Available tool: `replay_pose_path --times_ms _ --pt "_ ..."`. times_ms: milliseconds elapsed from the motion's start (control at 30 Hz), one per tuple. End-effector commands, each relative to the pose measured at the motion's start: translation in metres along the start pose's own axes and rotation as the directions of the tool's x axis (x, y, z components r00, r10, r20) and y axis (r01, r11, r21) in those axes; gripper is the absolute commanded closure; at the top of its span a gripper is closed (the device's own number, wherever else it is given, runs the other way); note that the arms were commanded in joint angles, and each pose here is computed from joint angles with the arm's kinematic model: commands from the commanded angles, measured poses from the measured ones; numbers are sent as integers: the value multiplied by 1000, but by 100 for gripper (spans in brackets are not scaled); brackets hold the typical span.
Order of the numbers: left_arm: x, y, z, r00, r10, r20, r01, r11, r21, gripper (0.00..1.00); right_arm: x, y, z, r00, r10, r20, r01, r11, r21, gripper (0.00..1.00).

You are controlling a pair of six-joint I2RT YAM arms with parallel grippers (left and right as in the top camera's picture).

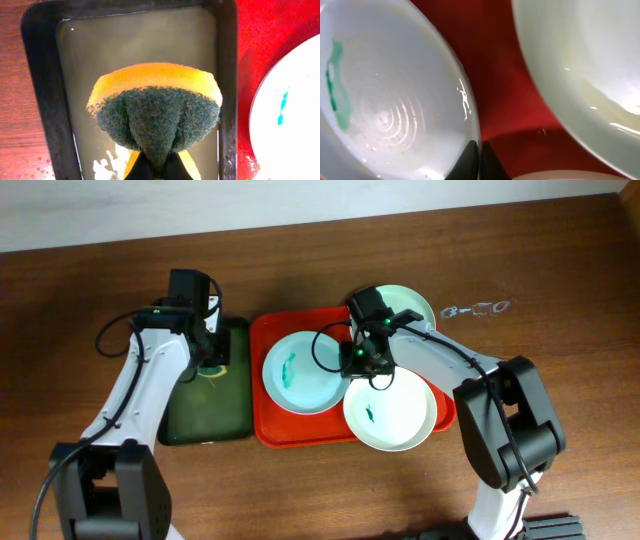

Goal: Clean dirty plates on tray and stack at the side
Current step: 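Lift the sponge with left gripper and move it onto the left white plate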

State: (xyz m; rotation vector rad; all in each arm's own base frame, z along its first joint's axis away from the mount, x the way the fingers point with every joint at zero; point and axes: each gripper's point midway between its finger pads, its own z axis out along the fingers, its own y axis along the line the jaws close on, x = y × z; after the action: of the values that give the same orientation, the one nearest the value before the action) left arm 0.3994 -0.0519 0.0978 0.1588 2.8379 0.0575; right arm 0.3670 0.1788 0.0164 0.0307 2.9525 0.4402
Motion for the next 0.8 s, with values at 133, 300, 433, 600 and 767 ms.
replay_pose_path --times_ms 133,300,433,600,767 --pt "-27 -4 -44 997 36 72 -37 999 24 100 -9 -5 -2 999 -18 29 17 999 36 96" --pt "-29 -13 -44 996 58 63 -61 997 54 100 -9 -4 -2 999 -18 26 18 999 29 96" --pt "-22 -24 -13 997 76 -8 -75 994 82 100 -6 2 -2 1000 -19 13 19 1000 -6 96" --pt "-36 -90 -19 992 107 70 -125 923 364 100 -5 9 -2 1000 -20 2 20 999 -47 96" --pt "-28 -125 -9 984 165 58 -175 938 298 100 -5 9 -2 1000 -20 2 20 999 -47 96"
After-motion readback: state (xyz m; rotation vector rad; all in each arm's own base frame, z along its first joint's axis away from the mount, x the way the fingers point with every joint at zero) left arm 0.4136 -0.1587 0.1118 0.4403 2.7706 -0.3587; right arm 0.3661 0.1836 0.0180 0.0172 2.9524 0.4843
